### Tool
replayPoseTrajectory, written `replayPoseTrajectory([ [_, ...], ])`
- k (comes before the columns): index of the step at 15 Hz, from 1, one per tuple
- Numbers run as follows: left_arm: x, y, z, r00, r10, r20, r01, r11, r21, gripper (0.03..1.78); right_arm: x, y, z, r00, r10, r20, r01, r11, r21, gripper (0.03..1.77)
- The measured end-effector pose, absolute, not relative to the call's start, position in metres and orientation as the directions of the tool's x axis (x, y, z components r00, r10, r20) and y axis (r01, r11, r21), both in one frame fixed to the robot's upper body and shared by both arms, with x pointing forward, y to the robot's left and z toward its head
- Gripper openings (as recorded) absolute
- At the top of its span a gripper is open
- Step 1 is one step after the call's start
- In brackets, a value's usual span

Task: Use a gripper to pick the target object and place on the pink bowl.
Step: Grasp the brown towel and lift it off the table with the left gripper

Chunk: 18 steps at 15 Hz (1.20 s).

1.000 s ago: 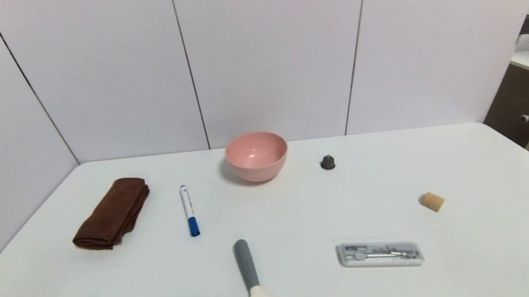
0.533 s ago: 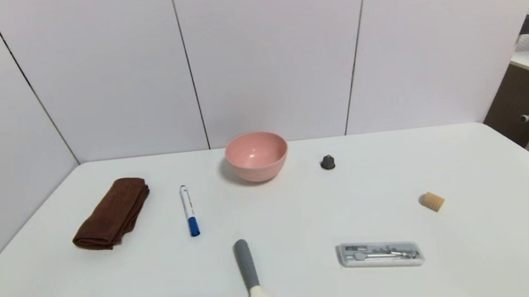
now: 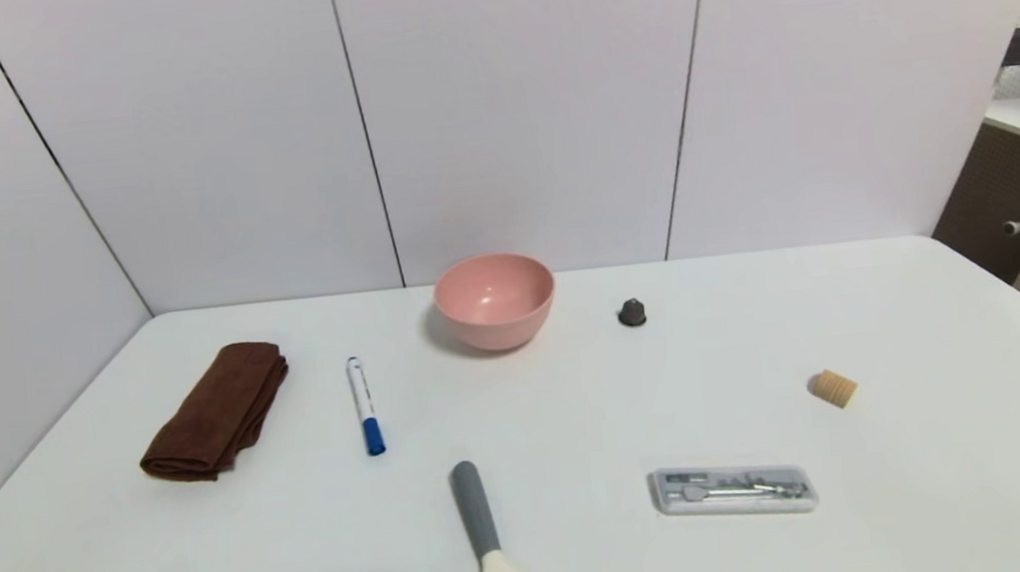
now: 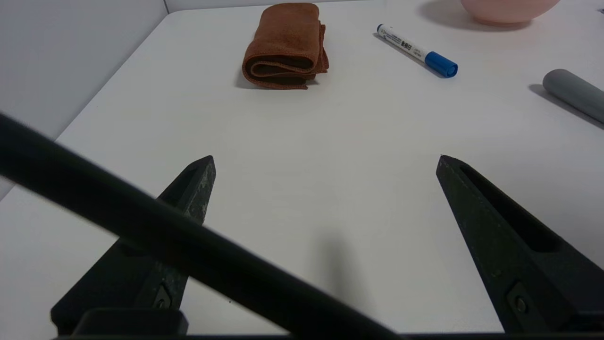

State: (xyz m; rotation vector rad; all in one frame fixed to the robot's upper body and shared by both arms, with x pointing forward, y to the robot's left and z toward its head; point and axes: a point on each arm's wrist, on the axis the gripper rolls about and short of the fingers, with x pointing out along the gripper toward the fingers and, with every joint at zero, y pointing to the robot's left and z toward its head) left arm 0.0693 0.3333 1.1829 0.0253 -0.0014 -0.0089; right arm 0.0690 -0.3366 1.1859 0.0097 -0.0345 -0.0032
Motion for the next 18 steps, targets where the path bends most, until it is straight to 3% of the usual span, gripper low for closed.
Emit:
replayPoseTrajectory([
  [3,0.072,0.333,1.194,1.000,-0.009,-0.022,0.010,1.000,0.026,1.69,0.069,-0.337,1.186,0.999,-0.003,0.034,0.003,1.000,0.009,1.71],
  [5,0.078,0.333,1.220,1.000,-0.008,-0.026,0.009,1.000,0.027,1.69,0.069,-0.337,1.186,0.999,-0.003,0.034,0.003,1.000,0.009,1.71],
  [8,0.097,0.333,1.282,1.000,-0.017,-0.014,0.018,0.999,0.027,1.69,0.069,-0.337,1.186,0.999,-0.003,0.034,0.003,1.000,0.009,1.71],
  [14,0.178,0.331,1.433,0.999,-0.036,-0.004,0.036,0.999,0.027,1.69,0.069,-0.337,1.186,0.999,-0.003,0.034,0.003,1.000,0.009,1.71],
  [16,0.215,0.330,1.461,0.997,-0.034,-0.072,0.036,0.999,0.022,1.69,0.069,-0.337,1.186,0.999,-0.003,0.034,0.003,1.000,0.009,1.71],
  [18,0.258,0.330,1.464,0.982,-0.031,-0.187,0.035,0.999,0.019,1.69,0.069,-0.337,1.186,0.999,-0.003,0.034,0.003,1.000,0.009,1.71],
])
